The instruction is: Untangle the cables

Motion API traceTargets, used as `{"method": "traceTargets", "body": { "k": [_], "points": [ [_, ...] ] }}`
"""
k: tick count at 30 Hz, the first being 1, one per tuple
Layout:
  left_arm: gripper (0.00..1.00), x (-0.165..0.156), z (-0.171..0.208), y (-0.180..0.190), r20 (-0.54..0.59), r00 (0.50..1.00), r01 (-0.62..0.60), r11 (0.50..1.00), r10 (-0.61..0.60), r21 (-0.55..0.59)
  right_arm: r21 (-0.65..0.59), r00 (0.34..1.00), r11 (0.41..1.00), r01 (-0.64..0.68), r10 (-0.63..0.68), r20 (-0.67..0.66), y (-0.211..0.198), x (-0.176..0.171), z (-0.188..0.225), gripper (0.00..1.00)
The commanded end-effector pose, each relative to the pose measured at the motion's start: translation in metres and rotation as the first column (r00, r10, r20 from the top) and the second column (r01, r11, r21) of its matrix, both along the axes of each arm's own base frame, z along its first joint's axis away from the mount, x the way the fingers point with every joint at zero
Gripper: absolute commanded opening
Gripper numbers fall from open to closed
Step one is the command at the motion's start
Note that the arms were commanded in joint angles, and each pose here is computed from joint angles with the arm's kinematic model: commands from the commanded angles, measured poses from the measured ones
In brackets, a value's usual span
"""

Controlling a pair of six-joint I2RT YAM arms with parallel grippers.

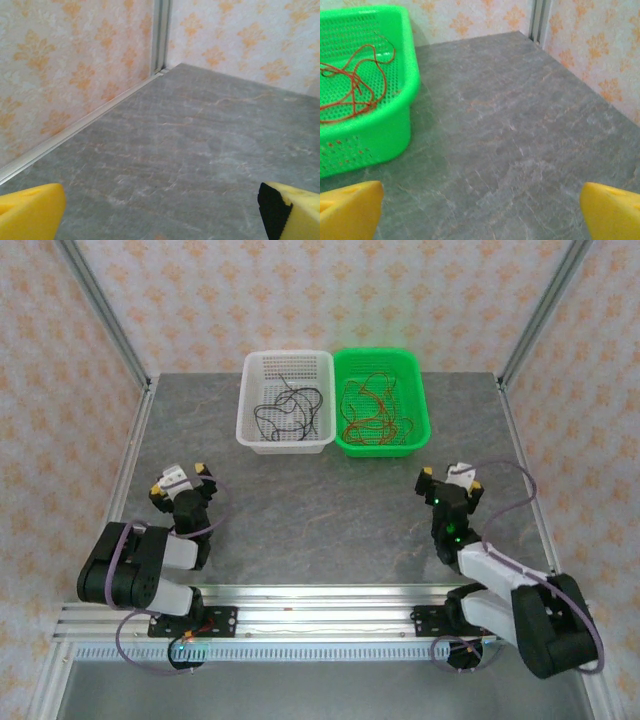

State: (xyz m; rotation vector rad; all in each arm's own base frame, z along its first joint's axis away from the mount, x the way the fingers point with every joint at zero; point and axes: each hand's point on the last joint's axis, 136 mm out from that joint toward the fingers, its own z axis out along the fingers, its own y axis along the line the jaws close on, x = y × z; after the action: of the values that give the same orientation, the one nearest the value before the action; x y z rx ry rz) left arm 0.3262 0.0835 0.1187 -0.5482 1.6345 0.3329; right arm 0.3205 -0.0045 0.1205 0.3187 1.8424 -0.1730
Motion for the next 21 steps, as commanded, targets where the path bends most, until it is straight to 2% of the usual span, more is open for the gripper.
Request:
{"method": "traceTargets", "body": {
  "k": [1,3,6,8,9,11,12,14,16,18,21],
  "points": [
    [1.00,0.018,0.023,-0.020,0.103,0.984,0.146,0.989,-0.148,0.022,0.033,0.968,0.999,0.006,-0.014,0.251,-0.008,0.004,0.037,1.00],
    [1.00,0.015,0.033,-0.027,0.176,0.964,0.188,0.979,-0.199,0.077,0.024,0.961,1.000,-0.018,0.011,0.277,-0.008,0.006,0.038,1.00],
    [1.00,0.016,0.025,-0.024,0.129,0.975,0.180,0.983,-0.182,0.031,-0.013,0.947,0.998,-0.069,0.069,0.315,-0.005,0.007,0.042,1.00],
    [1.00,0.020,0.029,-0.028,0.153,0.964,0.213,0.975,-0.219,0.054,-0.023,0.939,0.993,-0.114,0.116,0.323,-0.003,0.008,0.040,1.00],
    [1.00,0.025,0.027,-0.030,0.131,0.964,0.229,0.972,-0.233,0.047,-0.019,0.939,0.992,-0.125,0.125,0.320,-0.003,0.010,0.036,1.00],
    [1.00,0.036,0.017,-0.026,0.067,0.973,0.222,0.975,-0.223,0.016,-0.018,0.943,0.988,-0.155,0.153,0.294,0.000,0.020,0.024,1.00],
    [1.00,0.035,0.017,-0.029,0.074,0.968,0.239,0.971,-0.239,0.020,-0.027,0.945,0.986,-0.162,0.163,0.284,0.002,0.031,0.021,1.00],
    [1.00,0.035,0.018,-0.029,0.080,0.968,0.238,0.971,-0.239,0.024,0.051,0.980,0.989,-0.141,0.132,0.151,-0.012,0.058,0.001,1.00],
    [1.00,0.035,0.018,-0.029,0.077,0.968,0.238,0.971,-0.239,0.024,0.081,0.968,0.982,-0.170,0.151,0.201,-0.014,0.055,0.006,1.00],
    [1.00,0.035,0.018,-0.029,0.078,0.968,0.237,0.971,-0.238,0.026,0.080,0.975,0.983,-0.164,0.150,0.164,-0.014,0.057,0.002,1.00],
    [1.00,0.036,0.018,-0.030,0.078,0.966,0.245,0.969,-0.247,0.029,0.074,0.973,0.984,-0.162,0.146,0.176,-0.014,0.055,0.004,1.00]
  ]
}}
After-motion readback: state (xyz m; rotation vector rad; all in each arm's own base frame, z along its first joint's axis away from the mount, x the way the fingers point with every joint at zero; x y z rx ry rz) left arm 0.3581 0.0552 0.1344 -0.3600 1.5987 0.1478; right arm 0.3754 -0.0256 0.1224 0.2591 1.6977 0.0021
